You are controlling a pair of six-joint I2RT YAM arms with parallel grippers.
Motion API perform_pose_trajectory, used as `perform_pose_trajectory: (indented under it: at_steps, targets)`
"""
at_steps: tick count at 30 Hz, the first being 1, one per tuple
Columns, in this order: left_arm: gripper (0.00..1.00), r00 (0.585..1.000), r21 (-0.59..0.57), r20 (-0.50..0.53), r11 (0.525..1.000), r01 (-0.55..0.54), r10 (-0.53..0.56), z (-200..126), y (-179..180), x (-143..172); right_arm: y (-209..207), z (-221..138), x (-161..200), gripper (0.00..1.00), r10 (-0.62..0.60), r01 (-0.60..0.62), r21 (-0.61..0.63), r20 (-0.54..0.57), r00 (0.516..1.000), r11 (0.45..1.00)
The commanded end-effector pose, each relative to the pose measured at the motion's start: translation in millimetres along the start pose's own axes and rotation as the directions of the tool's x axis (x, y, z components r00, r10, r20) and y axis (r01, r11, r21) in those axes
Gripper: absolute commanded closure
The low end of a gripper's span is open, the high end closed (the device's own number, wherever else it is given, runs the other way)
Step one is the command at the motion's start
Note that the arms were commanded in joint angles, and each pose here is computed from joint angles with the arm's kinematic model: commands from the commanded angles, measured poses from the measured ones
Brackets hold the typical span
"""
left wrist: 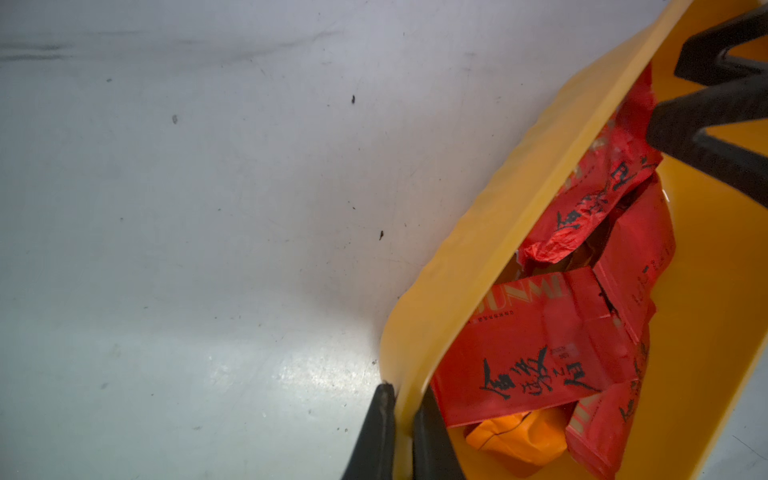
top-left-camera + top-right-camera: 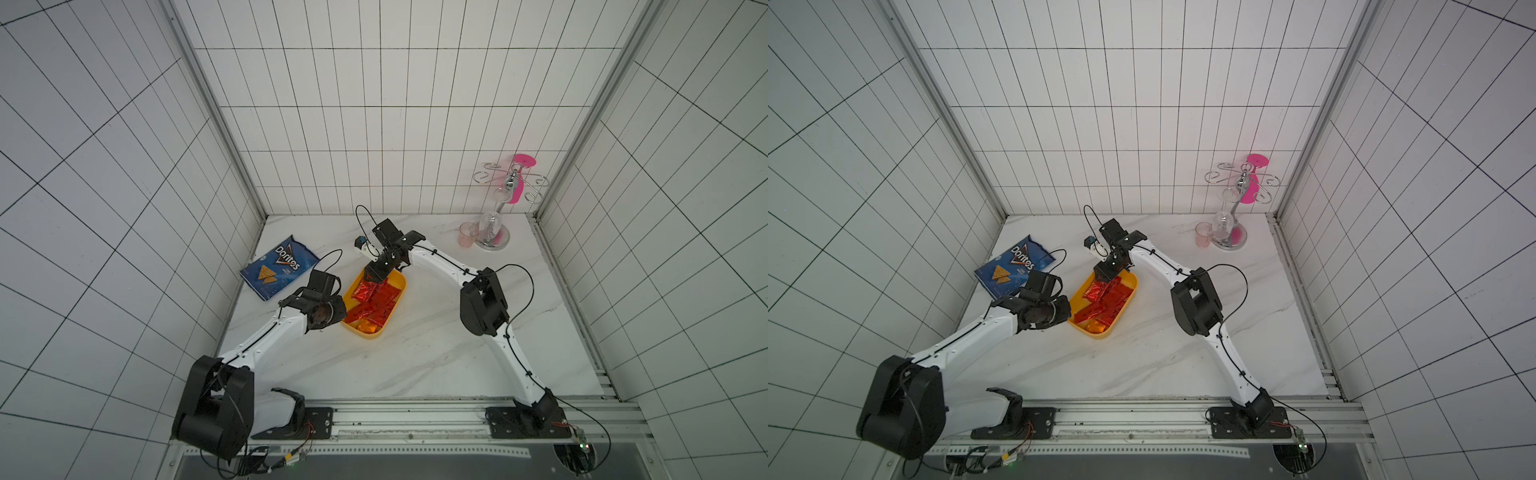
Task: Take the tea bags out of the storage box
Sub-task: Pick up the tea bag from the storage box.
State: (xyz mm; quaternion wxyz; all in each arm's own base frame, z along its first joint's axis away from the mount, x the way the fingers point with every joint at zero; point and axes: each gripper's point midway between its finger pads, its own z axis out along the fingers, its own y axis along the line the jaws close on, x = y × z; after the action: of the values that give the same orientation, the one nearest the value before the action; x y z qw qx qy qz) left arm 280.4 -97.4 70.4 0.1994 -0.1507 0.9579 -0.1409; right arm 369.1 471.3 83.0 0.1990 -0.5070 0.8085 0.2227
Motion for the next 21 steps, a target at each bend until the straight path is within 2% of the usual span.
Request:
perform_pose_trajectory:
  at_steps: [1,13,16,21]
  targets:
    - [1.00,1.000,0.023,0.017,1.000,-0.010,0.009,1.7,-3.8,-2.6,-2.8,2.5,-0.8,0.52,-0.012,0.012,0.012,-0.011,1.000,1.000]
    - [1.00,1.000,0.016,0.019,1.000,-0.009,0.009,2.9,-3.5,-4.3,24.3,19.5,18.7,0.63,-0.029,0.022,-0.124,-0.058,0.998,0.992]
    - [1.00,1.000,0.017,0.015,1.000,-0.009,0.009,3.9,-3.6,-3.7,22.5,24.1,22.4,0.66,-0.027,0.019,-0.115,-0.071,0.997,0.993]
    - [1.00,1.000,0.018,0.010,1.000,-0.009,0.009,4.7,-3.9,-3.2,10.9,29.4,27.4,0.65,-0.027,0.022,-0.055,-0.093,0.995,0.998]
